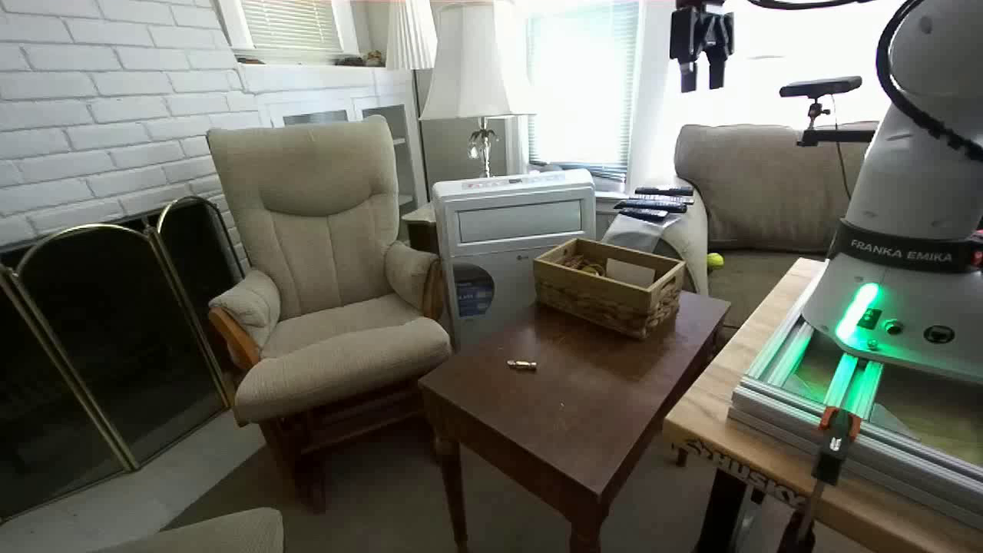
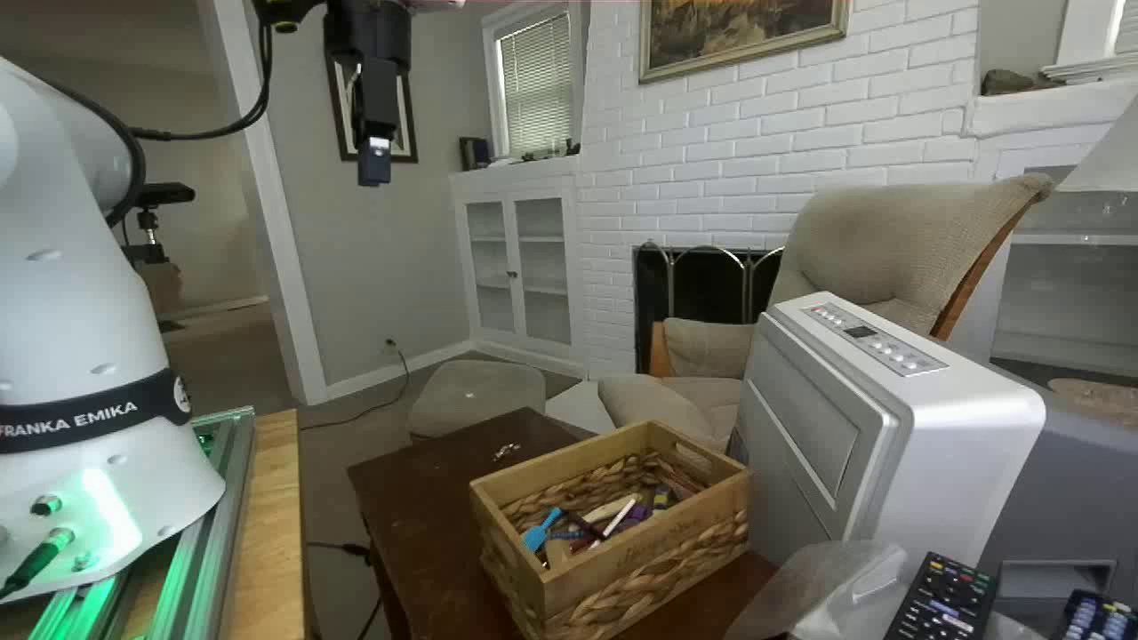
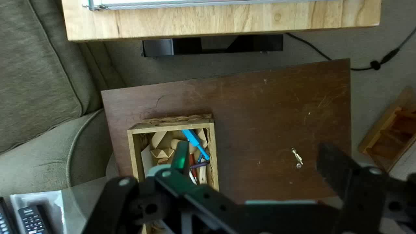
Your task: Turn the basket to the left, then turn on the air cooler, and finally put one remote in the basket
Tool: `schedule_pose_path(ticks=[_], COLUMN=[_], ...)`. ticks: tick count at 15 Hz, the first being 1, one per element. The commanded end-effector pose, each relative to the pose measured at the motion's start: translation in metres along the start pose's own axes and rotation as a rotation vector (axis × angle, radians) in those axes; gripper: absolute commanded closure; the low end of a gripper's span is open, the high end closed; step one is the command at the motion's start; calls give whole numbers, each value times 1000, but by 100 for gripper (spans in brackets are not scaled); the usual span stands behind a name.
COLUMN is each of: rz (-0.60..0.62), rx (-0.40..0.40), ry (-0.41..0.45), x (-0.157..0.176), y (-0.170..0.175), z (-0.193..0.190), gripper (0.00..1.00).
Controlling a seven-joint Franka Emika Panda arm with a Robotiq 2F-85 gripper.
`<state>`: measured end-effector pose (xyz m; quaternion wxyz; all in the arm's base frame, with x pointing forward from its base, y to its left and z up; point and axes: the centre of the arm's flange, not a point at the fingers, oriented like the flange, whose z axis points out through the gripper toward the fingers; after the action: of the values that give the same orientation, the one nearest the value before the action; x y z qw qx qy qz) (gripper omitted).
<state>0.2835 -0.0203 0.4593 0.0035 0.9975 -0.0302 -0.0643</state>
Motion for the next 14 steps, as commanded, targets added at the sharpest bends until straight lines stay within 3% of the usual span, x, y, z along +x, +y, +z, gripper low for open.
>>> schedule_pose_path(ticks=[1,4,5,7,11,14], rz=[0,0,27,174,383,411], rx=[0,0,-35,-45,-22,-5], ry=[0,0,-4,-34,14,76], x=[0,0,5,35,86,115], y=[0,0,-3,-19,-37,-42], z=[0,0,2,14,54,88], gripper=[0,0,0,0,0,0])
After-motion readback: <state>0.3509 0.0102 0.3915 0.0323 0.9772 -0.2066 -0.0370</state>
